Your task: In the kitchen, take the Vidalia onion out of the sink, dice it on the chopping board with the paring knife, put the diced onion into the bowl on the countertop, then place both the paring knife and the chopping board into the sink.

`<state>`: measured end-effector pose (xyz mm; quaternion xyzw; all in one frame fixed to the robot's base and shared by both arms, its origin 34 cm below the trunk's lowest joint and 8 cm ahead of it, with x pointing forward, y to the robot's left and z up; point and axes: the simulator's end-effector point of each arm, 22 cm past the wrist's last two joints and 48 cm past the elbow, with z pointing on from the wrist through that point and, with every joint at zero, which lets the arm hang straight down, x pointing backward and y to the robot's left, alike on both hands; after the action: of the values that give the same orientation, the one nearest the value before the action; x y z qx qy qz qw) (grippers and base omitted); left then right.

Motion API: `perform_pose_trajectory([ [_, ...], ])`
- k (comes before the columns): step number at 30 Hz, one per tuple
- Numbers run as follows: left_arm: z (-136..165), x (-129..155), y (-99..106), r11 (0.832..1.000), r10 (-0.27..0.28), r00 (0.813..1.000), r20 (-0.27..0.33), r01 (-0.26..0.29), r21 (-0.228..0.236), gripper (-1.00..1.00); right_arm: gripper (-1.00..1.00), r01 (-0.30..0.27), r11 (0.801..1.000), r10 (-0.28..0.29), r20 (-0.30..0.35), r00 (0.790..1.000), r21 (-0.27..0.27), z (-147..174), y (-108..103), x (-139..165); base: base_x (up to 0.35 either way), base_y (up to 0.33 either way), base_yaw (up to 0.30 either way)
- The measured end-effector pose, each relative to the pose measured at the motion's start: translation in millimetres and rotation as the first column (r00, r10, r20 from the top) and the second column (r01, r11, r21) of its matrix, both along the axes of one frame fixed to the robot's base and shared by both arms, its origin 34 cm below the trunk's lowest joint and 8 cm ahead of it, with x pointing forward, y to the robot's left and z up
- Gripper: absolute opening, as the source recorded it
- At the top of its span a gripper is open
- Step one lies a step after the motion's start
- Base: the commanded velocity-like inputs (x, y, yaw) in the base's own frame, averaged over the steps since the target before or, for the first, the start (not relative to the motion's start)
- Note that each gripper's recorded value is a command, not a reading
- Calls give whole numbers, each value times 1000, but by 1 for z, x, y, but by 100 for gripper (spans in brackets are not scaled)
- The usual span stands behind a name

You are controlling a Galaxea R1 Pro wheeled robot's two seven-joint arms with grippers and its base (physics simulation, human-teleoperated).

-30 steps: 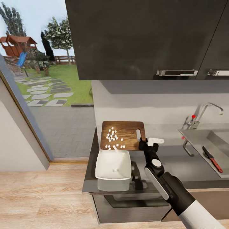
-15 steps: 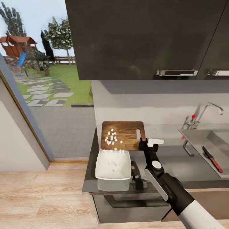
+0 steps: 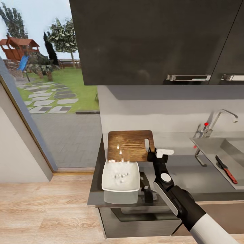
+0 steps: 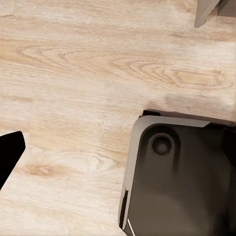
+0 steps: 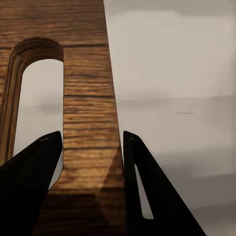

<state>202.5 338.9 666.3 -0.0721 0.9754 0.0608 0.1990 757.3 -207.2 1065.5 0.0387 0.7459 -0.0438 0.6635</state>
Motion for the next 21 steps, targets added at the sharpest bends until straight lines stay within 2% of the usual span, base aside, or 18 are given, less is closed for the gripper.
perform_pose_trajectory([
  [8, 0, 0, 0, 1000, -1, 1000, 0, 1, 0, 100, -100, 10, 1000, -10, 14, 1000, 2, -3, -4, 0, 0, 0, 0],
  [21, 0, 0, 0, 1000, -1, 1000, 0, 1, 0, 100, -100, -1, 1000, 1, 22, 1000, -3, -6, 0, -1, 0, 0, 0],
])
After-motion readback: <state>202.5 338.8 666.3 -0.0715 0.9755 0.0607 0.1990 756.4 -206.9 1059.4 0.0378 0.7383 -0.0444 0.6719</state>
